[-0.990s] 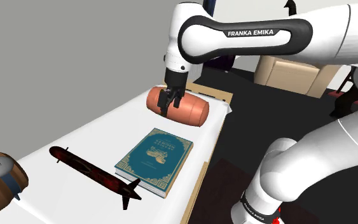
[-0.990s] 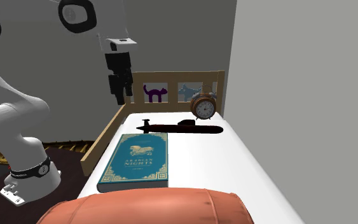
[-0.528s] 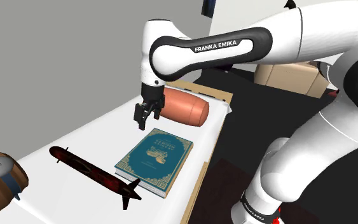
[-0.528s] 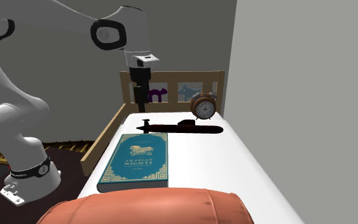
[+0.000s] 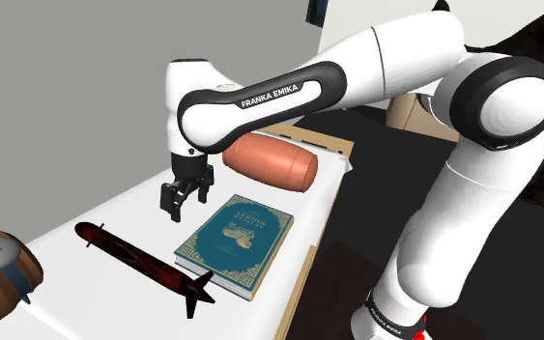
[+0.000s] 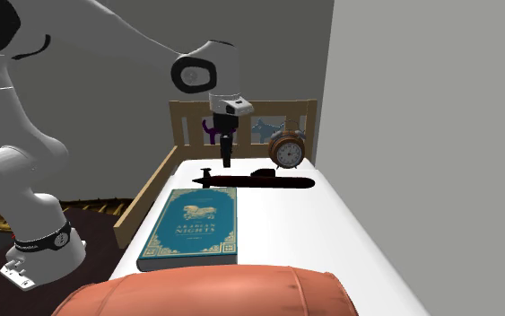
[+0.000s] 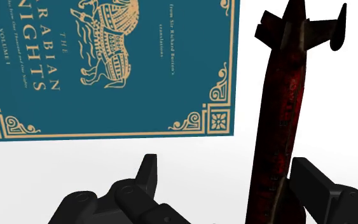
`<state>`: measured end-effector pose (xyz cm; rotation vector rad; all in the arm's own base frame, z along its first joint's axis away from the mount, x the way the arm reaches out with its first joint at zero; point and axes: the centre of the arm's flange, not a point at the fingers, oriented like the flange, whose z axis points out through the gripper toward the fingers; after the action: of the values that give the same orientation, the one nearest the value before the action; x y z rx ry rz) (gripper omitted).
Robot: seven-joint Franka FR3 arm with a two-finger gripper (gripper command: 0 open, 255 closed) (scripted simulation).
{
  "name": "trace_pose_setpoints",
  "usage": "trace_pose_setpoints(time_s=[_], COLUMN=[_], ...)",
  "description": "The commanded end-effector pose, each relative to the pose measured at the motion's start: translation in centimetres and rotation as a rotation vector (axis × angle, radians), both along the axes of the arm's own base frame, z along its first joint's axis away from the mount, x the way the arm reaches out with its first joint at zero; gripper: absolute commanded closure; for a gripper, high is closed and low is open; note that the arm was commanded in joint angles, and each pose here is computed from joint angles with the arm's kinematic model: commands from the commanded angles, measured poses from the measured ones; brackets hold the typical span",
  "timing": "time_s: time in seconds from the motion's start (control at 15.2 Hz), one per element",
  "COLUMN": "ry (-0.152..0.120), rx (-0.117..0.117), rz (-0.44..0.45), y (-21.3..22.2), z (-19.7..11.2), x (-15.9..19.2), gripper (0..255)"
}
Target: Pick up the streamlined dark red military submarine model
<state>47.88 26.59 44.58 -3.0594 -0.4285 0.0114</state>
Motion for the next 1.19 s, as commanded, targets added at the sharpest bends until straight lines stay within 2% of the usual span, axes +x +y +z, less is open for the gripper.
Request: trace_pose_setpoints(time_s=[0.0, 0.59, 1.12], ry=[0.007, 0.038, 0.039], rx=[0.003, 0.014, 0.015], rz=[0.007, 0.043, 0.044], y=[2.0, 11.0, 11.3], z=[-1.3, -7.6, -11.8], x=[1.1, 5.7, 5.8], gripper=[0, 0, 0])
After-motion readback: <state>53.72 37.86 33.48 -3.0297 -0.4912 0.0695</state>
